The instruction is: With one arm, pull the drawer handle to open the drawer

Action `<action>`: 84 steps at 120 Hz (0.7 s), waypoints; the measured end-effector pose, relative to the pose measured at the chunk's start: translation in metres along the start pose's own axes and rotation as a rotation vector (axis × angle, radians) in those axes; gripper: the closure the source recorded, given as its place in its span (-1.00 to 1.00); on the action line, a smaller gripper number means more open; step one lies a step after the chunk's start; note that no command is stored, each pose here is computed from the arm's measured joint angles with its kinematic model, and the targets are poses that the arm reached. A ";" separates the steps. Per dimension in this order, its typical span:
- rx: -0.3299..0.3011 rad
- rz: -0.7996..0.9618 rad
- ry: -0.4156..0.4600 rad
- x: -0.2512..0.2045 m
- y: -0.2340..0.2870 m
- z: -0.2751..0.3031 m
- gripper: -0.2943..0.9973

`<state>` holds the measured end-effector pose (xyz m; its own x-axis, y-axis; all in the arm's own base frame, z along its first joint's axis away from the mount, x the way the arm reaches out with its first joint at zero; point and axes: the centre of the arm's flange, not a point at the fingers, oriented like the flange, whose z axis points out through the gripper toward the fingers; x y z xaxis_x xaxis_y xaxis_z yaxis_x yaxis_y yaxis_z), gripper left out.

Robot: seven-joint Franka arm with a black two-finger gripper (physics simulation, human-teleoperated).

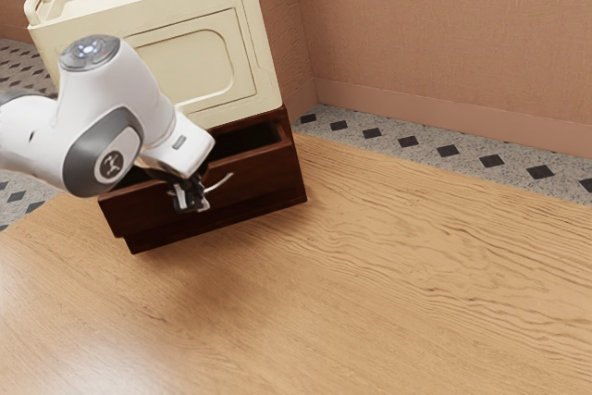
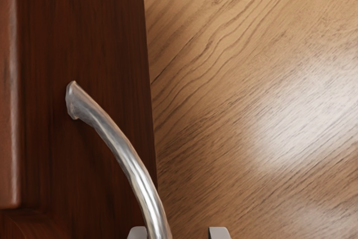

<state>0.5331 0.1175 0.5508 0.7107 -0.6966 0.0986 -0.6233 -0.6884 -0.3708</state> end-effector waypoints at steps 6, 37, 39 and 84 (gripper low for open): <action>-0.004 0.002 0.003 0.002 0.003 0.000 0.45; -0.012 0.008 0.011 0.001 0.021 -0.007 0.46; -0.012 0.008 0.012 0.001 0.022 -0.008 0.46; -0.011 0.023 0.016 0.003 0.043 -0.021 0.47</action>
<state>0.5022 0.0816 0.5546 0.6906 -0.7156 0.1051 -0.6432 -0.6741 -0.3633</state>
